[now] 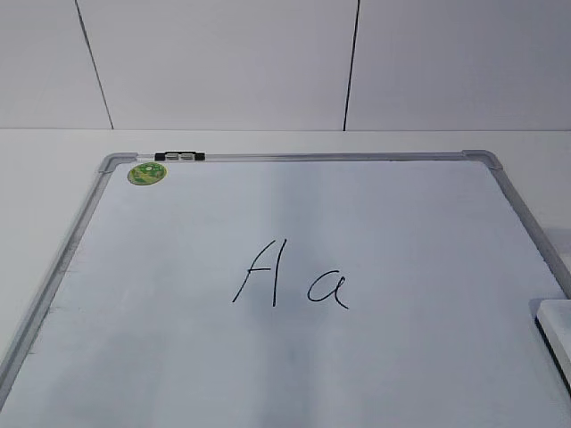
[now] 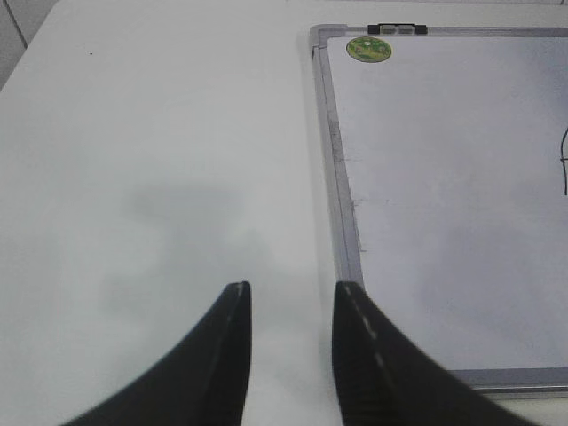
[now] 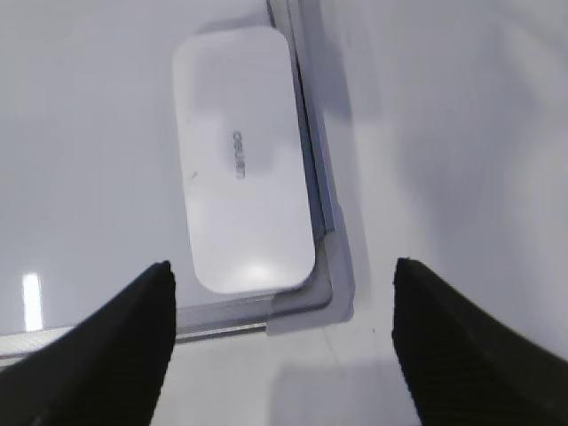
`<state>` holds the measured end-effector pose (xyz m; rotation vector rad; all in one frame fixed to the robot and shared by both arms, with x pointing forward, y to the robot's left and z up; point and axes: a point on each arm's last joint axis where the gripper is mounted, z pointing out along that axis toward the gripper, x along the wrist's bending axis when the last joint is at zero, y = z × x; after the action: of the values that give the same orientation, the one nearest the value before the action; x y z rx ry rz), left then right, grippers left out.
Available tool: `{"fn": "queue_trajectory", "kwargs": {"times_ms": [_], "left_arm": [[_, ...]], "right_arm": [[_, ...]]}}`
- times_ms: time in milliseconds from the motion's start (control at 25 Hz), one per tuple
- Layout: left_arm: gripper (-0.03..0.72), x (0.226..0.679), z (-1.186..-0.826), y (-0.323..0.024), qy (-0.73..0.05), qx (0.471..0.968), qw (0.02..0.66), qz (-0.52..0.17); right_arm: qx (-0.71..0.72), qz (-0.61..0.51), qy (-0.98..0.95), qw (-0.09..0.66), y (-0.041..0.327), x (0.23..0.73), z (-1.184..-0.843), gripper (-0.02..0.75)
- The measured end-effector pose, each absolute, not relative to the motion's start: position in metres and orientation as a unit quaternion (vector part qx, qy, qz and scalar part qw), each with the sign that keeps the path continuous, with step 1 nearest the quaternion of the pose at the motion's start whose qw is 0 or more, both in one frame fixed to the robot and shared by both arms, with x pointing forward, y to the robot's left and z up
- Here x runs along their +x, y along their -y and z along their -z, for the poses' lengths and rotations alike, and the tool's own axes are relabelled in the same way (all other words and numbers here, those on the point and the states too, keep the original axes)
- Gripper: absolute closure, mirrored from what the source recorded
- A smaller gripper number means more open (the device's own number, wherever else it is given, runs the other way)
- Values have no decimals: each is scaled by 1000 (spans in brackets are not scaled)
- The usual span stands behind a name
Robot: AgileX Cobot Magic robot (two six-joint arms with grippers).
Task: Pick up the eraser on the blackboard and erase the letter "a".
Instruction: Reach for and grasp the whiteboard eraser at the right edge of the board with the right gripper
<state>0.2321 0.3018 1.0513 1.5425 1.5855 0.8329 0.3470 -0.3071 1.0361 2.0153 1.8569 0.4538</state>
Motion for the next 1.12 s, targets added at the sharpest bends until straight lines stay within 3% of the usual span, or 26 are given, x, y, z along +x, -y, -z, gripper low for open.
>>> {"fn": "queue_trajectory", "kwargs": {"times_ms": [280,720,1120], "left_arm": [[454,232,-1051,-302,-620,604,380,-327],[453,232,-1051,-302,-620,604,380,-327],[453,232,-1051,-301,-620,604,382,-325]], "right_arm": [[706,-173,-662,184,307,372,-1049,146],[694,-149,-703,50,295,409,-1024,72],[711,-133,-689,46,299,437,-1037,72]]}}
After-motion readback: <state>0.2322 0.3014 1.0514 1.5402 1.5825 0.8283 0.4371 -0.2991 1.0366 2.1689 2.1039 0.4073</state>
